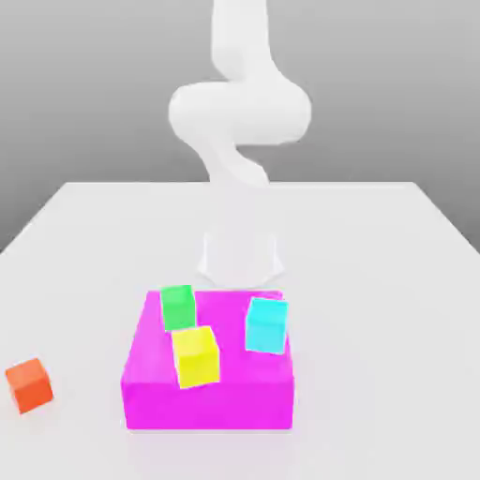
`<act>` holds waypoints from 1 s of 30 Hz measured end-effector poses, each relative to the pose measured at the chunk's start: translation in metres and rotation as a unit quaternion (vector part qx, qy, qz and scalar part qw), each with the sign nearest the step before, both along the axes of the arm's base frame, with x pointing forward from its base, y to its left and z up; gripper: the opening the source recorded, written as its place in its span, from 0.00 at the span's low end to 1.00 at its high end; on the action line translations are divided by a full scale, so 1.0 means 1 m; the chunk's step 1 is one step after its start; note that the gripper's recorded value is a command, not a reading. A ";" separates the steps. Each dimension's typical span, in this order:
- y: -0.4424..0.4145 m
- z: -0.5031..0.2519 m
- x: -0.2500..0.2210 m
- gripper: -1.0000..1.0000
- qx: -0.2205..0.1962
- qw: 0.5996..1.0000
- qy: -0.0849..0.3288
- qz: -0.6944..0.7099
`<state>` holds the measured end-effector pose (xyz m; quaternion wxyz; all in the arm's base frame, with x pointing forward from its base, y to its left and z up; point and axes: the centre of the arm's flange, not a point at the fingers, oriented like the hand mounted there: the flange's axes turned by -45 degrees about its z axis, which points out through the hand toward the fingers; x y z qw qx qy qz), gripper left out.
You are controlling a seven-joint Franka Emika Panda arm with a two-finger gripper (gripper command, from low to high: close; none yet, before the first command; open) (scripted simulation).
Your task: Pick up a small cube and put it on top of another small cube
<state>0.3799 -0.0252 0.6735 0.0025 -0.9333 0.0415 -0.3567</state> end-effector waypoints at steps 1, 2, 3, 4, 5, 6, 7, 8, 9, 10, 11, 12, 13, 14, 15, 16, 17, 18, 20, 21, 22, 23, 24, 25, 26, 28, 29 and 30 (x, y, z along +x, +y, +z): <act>-0.012 -0.017 0.013 0.50 0.006 1.000 0.015 -0.014; -0.023 -0.034 0.024 0.50 0.012 0.999 0.029 -0.028; -0.035 -0.051 0.034 0.50 0.017 0.998 0.043 -0.042; -0.047 -0.068 0.043 0.50 0.023 0.997 0.056 -0.055; -0.059 -0.085 0.051 0.50 0.029 0.995 0.069 -0.069; -0.071 -0.103 0.058 0.50 0.035 0.993 0.083 -0.083; -0.084 -0.121 0.064 0.50 0.041 0.990 0.096 -0.097; -0.096 -0.139 0.068 0.50 0.047 0.987 0.109 -0.111; -0.109 -0.158 0.072 0.50 0.053 0.983 0.121 -0.125; -0.122 -0.176 0.074 0.50 0.059 0.979 0.134 -0.140; -0.134 -0.195 0.076 0.50 0.065 0.975 0.147 -0.154; -0.147 -0.214 0.076 0.50 0.071 0.970 0.159 -0.169; -0.159 -0.233 0.076 0.50 0.077 0.965 0.171 -0.183; -0.171 -0.253 0.074 0.50 0.083 0.959 0.184 -0.198; -0.183 -0.272 0.071 0.50 0.089 0.953 0.196 -0.212; -0.194 -0.291 0.067 0.50 0.095 0.947 0.208 -0.226; -0.208 -0.311 0.061 0.50 0.102 0.939 0.219 -0.244; -0.222 -0.330 0.053 0.50 0.109 0.931 0.231 -0.262; -0.246 -0.368 0.036 0.50 0.122 0.913 0.253 -0.295; -0.253 -0.387 0.029 0.50 0.127 0.906 0.264 -0.306; -0.259 -0.406 0.021 0.50 0.132 0.897 0.276 -0.318; -0.265 -0.424 0.012 0.50 0.137 0.889 0.288 -0.329; -0.271 -0.443 0.002 0.50 0.142 0.880 0.299 -0.342; -0.277 -0.461 -0.010 0.50 0.147 0.870 0.310 -0.355; -0.281 -0.476 -0.016 0.50 0.150 0.864 0.316 -0.362; -0.284 -0.503 -0.021 0.50 0.152 0.860 0.321 -0.367; -0.284 -0.516 -0.022 0.50 0.152 0.859 0.321 -0.368; -0.284 -0.528 -0.022 0.50 0.152 0.859 0.322 -0.369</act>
